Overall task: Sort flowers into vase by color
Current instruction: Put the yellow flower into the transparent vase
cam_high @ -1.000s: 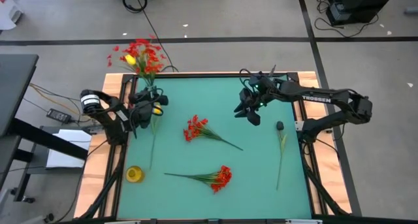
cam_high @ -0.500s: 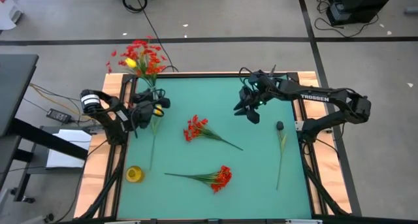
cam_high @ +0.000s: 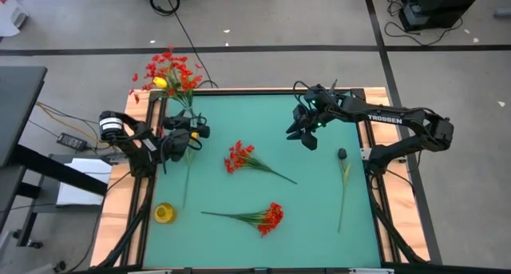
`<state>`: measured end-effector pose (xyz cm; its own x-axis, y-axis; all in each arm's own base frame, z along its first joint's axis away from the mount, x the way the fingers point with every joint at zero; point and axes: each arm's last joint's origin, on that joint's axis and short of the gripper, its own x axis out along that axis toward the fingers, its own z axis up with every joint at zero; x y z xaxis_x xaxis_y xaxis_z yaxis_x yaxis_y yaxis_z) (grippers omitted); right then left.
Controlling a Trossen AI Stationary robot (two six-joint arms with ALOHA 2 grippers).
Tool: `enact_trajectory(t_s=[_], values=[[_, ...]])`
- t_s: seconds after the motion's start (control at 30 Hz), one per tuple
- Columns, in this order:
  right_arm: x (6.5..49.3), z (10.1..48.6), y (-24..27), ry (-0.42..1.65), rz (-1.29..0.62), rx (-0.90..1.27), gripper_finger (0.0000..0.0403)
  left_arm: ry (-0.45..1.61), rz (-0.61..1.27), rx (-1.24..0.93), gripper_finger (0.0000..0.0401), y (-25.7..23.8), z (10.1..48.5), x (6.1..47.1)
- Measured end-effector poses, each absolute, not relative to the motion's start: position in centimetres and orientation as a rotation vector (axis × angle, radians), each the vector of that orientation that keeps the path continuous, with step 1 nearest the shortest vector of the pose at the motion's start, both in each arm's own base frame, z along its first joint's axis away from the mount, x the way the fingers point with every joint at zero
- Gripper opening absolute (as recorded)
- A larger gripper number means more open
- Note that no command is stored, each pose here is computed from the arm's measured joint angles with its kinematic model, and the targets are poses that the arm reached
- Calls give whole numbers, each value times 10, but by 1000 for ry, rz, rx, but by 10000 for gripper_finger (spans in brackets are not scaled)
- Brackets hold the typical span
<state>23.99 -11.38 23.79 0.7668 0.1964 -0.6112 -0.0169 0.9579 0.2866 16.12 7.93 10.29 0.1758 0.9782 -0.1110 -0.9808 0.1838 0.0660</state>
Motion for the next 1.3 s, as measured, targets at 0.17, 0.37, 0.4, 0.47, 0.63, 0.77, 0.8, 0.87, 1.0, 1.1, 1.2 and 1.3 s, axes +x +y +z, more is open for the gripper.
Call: enact_trajectory(t_s=[0.17, 0.37, 0.4, 0.47, 0.63, 0.77, 0.8, 0.87, 1.0, 1.1, 1.2, 1.3], values=[[240, 238, -114, 692, 114, 277, 140, 152, 1365, 0, 334, 74, 103, 163], [240, 238, -114, 696, 102, 313, 140, 133, 1305, 17, 334, 64, 110, 167], [240, 238, -114, 696, 102, 313, 140, 126, 1294, 23, 334, 62, 112, 168], [240, 238, -114, 696, 102, 314, 140, 126, 1270, 49, 334, 58, 117, 169], [240, 238, -113, 698, 101, 318, 140, 183, 1299, 146, 334, 50, 124, 167], [241, 238, -111, 702, 96, 355, 140, 179, 1255, 126, 334, 42, 123, 163], [241, 238, -110, 704, 97, 362, 140, 169, 1232, 115, 334, 38, 123, 162], [243, 238, -107, 707, 105, 367, 140, 144, 1178, 101, 334, 30, 125, 163], [245, 238, -101, 714, 121, 380, 140, 113, 1063, 92, 334, 11, 130, 165], [247, 238, -97, 720, 124, 403, 140, 82, 968, 74, 334, -5, 134, 164], [249, 238, -94, 720, 114, 433, 140, 5, 897, -3, 334, -21, 145, 165], [251, 239, -93, 713, 57, 507, 139, -125, 784, -150, 334, -35, 166, 168]])
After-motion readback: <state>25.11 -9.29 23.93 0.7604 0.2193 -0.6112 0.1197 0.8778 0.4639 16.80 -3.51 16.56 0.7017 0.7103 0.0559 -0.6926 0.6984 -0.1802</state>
